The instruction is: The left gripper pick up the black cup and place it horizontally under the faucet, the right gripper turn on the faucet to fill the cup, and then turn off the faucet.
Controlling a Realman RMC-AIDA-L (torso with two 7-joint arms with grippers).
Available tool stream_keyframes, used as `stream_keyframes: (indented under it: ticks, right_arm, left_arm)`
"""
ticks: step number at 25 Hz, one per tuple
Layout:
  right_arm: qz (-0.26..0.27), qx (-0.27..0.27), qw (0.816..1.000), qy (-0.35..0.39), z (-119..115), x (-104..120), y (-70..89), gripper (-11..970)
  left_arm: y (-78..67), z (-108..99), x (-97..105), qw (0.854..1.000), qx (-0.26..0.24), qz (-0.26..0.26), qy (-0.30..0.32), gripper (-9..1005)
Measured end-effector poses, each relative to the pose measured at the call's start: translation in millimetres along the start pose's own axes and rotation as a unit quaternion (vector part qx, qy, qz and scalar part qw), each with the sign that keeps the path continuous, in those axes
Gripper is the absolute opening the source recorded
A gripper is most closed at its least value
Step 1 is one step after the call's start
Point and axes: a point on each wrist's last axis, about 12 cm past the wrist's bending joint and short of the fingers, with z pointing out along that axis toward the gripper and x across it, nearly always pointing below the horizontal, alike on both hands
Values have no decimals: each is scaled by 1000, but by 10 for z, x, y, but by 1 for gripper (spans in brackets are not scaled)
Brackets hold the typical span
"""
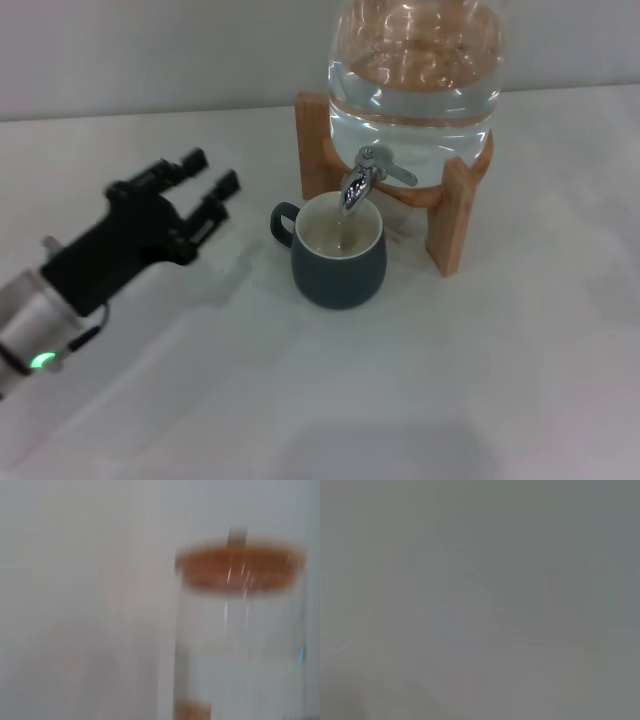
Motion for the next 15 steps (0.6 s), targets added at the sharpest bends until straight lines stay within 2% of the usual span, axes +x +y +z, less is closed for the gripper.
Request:
stream_keyframes:
  ticks: [8, 11, 15]
  right_arm:
    - [-8, -10, 1000, 14, -6, -4, -7, 839]
    - [-16, -32, 999, 36, 31, 42, 55, 839]
    - [-28, -81, 994, 68, 66, 123, 193, 839]
  left_arm:
    - [197, -693, -456, 990, -24, -21, -140, 462]
    - [241, -851, -574, 986, -28, -25, -162, 462]
    - [264, -928, -649, 985, -26, -22, -171, 463]
